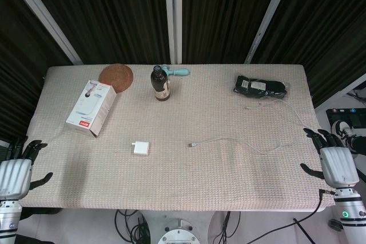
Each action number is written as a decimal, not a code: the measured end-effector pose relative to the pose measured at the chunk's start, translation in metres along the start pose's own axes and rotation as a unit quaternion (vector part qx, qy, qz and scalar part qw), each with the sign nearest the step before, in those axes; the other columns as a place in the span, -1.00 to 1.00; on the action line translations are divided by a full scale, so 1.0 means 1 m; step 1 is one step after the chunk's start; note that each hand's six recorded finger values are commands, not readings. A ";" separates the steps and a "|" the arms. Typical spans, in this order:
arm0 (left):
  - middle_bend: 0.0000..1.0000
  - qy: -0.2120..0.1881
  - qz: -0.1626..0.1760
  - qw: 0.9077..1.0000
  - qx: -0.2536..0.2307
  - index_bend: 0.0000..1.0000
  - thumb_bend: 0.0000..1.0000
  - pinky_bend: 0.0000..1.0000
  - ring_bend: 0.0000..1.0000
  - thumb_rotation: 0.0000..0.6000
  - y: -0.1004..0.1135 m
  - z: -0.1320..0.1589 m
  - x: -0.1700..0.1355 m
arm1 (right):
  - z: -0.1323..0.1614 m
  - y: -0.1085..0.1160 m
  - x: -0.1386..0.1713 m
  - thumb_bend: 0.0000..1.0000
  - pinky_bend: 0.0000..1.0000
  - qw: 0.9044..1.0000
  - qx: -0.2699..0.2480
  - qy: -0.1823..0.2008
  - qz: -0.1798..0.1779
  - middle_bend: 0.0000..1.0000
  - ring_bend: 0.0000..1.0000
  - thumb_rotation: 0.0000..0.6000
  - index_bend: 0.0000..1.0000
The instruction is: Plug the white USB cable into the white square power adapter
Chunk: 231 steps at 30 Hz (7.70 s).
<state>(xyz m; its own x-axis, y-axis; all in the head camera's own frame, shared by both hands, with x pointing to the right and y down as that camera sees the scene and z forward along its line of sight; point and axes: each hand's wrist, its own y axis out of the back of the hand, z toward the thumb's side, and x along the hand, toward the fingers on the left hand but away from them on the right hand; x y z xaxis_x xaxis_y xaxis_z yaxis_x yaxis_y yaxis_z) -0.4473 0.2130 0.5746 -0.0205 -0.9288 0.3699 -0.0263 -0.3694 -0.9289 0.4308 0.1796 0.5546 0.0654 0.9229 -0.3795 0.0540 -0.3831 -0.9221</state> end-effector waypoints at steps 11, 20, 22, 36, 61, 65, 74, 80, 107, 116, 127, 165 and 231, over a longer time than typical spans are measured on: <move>-0.65 -0.004 -0.002 1.000 0.001 -0.53 -0.75 -0.96 -0.93 1.00 -0.001 0.003 0.000 | 0.024 0.000 -0.013 -0.90 -0.51 0.999 -0.005 0.051 0.011 -0.47 -0.67 1.00 -0.72; -0.65 -0.017 0.004 1.000 0.005 -0.53 -0.75 -0.96 -0.93 1.00 0.005 0.009 0.004 | 0.093 0.006 -0.062 -0.88 0.03 0.985 0.046 0.163 0.021 -0.36 -0.25 1.00 -0.61; -0.65 -0.018 0.002 1.000 0.006 -0.53 -0.75 -0.96 -0.93 1.00 0.004 0.010 0.003 | 0.115 0.004 -0.076 -0.88 0.15 0.979 0.065 0.191 0.027 -0.33 -0.14 1.00 -0.58; -0.65 -0.007 -0.004 1.000 0.009 -0.53 -0.75 -0.96 -0.93 1.00 0.004 0.003 0.002 | 0.229 -0.064 -0.144 -0.85 0.76 0.953 0.104 0.266 0.097 -0.32 0.35 1.00 -0.50; -0.65 -0.010 -0.017 1.000 0.001 -0.53 -0.75 -0.97 -0.93 1.00 -0.009 0.001 0.012 | 0.284 -0.151 -0.156 -0.78 0.81 0.945 0.093 0.263 0.169 -0.27 0.36 1.00 -0.16; -0.65 -0.009 -0.018 1.000 -0.002 -0.53 -0.75 -0.97 -0.93 1.00 -0.011 -0.001 0.012 | 0.291 -0.154 -0.156 -0.76 0.81 0.948 0.093 0.257 0.163 -0.24 0.36 1.00 -0.09; -0.65 -0.009 -0.020 1.000 -0.007 -0.53 -0.75 -0.97 -0.93 1.00 -0.014 -0.005 0.012 | 0.297 -0.160 -0.155 -0.70 0.80 0.955 0.094 0.238 0.148 -0.19 0.37 1.00 0.01; -0.65 -0.010 -0.020 1.000 -0.009 -0.53 -0.75 -0.97 -0.93 1.00 -0.015 -0.006 0.013 | 0.297 -0.164 -0.153 -0.60 0.80 0.956 0.098 0.229 0.153 -0.19 0.36 1.00 0.01; -0.65 -0.010 -0.022 1.000 -0.014 -0.53 -0.75 -0.97 -0.93 1.00 -0.017 -0.010 0.013 | 0.294 -0.171 -0.148 -0.42 0.80 0.959 0.102 0.208 0.164 -0.16 0.38 1.00 0.02; -0.65 -0.011 -0.022 1.000 -0.013 -0.53 -0.75 -0.97 -0.93 1.00 -0.017 -0.009 0.013 | 0.296 -0.167 -0.140 -0.35 0.80 0.955 0.097 0.231 0.157 -0.02 0.39 1.00 0.10; -0.65 -0.041 -0.026 0.999 0.002 -0.53 -0.75 -0.97 -0.93 1.00 -0.014 0.006 0.026 | 0.285 -0.154 -0.144 -0.35 0.80 0.963 0.067 0.222 0.138 0.05 0.39 1.00 0.12; -0.40 -0.189 -0.171 0.967 0.021 -0.38 -0.57 -0.73 -0.74 0.81 -0.112 0.222 0.116 | 0.213 -0.052 -0.177 -0.35 0.80 0.983 0.062 0.160 0.059 0.06 0.39 1.00 0.16; -0.11 -0.138 -0.110 0.984 -0.022 -0.09 -0.41 -0.71 -0.53 0.72 -0.052 0.252 0.146 | 0.341 -0.073 -0.190 -0.35 0.80 0.972 0.023 0.211 0.103 0.13 0.38 1.00 0.22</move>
<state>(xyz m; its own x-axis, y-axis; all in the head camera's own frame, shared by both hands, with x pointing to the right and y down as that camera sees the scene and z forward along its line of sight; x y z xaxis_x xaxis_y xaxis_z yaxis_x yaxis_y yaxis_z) -0.1973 0.0895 0.6729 0.2622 -0.8015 0.5375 -0.0431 -0.5661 -0.8232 0.0751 0.0458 0.6685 0.4727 0.7245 -0.5016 -0.0468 -0.5478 -0.8353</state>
